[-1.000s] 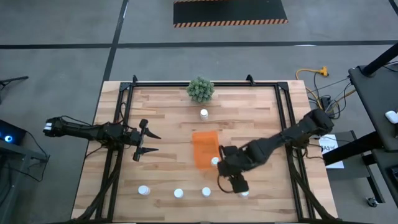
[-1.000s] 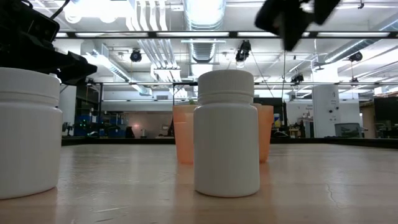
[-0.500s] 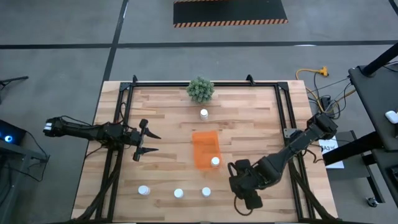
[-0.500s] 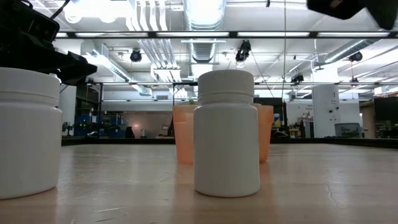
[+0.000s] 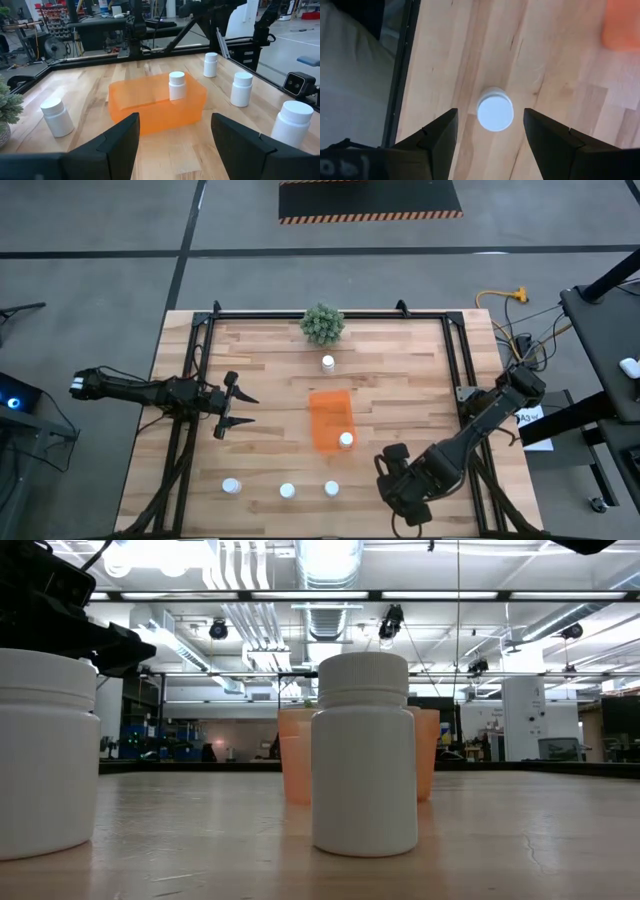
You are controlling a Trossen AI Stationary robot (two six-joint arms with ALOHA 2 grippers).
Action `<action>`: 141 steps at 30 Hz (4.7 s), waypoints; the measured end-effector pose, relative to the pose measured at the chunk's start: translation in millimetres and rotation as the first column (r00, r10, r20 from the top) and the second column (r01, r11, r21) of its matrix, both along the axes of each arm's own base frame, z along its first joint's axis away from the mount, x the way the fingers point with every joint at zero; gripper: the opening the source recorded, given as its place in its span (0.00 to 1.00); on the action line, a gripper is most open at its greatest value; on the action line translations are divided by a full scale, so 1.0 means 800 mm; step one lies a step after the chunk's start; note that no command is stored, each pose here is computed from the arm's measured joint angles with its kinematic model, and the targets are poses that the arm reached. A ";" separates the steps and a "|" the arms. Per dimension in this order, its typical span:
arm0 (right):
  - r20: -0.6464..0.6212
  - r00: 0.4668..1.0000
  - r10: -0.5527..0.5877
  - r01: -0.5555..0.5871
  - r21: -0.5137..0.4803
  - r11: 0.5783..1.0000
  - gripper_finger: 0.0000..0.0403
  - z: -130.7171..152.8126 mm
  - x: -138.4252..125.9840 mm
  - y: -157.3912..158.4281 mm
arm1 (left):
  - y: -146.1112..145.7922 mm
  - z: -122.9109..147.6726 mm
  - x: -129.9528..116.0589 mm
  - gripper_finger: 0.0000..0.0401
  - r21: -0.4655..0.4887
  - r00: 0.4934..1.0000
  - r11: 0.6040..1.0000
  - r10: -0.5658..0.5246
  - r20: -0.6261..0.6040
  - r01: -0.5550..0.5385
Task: Pick and place pill bottles into a basket
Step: Put the white pill bottle into the orange bin
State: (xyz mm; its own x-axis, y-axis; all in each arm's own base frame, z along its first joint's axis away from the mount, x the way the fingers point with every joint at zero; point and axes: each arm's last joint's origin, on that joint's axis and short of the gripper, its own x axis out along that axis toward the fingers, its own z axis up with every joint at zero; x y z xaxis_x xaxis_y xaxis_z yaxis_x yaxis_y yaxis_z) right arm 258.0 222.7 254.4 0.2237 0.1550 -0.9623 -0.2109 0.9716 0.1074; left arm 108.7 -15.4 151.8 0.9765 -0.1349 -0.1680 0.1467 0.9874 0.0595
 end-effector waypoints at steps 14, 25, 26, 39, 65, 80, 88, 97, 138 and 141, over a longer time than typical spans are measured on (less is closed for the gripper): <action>-0.011 1.000 0.017 -0.017 -0.015 1.000 0.53 -0.036 -0.005 -0.004 | 0.000 0.000 0.000 0.57 0.000 1.000 1.000 -0.001 0.001 0.001; 0.034 0.999 0.012 -0.010 -0.042 0.999 0.53 -0.043 -0.003 -0.005 | 0.000 0.000 0.000 0.57 0.000 1.000 1.000 -0.001 0.001 0.001; 0.033 0.999 0.012 -0.010 -0.043 0.999 0.53 -0.043 -0.004 -0.005 | 0.000 0.000 0.000 0.57 0.000 1.000 1.000 -0.001 0.000 0.001; 0.047 0.999 0.007 -0.006 -0.030 1.000 0.53 -0.060 -0.005 -0.006 | 0.000 0.000 0.000 0.57 0.000 1.000 1.000 0.000 0.000 0.000; 0.011 1.000 -0.015 0.015 0.000 1.000 0.53 -0.090 -0.014 -0.012 | 0.000 0.000 0.000 0.57 0.000 1.000 1.000 0.000 0.001 0.000; 0.026 1.000 -0.011 0.010 0.021 1.000 0.46 -0.085 -0.011 -0.009 | 0.000 0.000 0.000 0.57 0.000 1.000 1.000 0.000 0.000 0.000; 0.011 1.000 0.000 0.000 0.046 0.999 0.36 -0.084 -0.011 -0.008 | 0.000 0.000 0.000 0.57 0.000 1.000 1.000 0.000 0.000 0.000; -0.026 1.000 -0.004 0.004 0.014 1.000 0.36 -0.072 -0.007 -0.014 | 0.000 0.000 0.000 0.57 0.000 1.000 1.000 0.000 0.001 0.000; 0.137 0.990 -0.025 0.035 -0.069 0.997 0.37 0.027 0.101 -0.164 | 0.000 0.000 0.000 0.57 0.000 1.000 1.000 0.000 0.001 0.000; 0.138 0.990 -0.041 0.051 -0.075 0.996 0.37 0.027 0.104 -0.177 | 0.000 0.000 0.000 0.57 0.000 1.000 1.000 0.000 0.001 0.000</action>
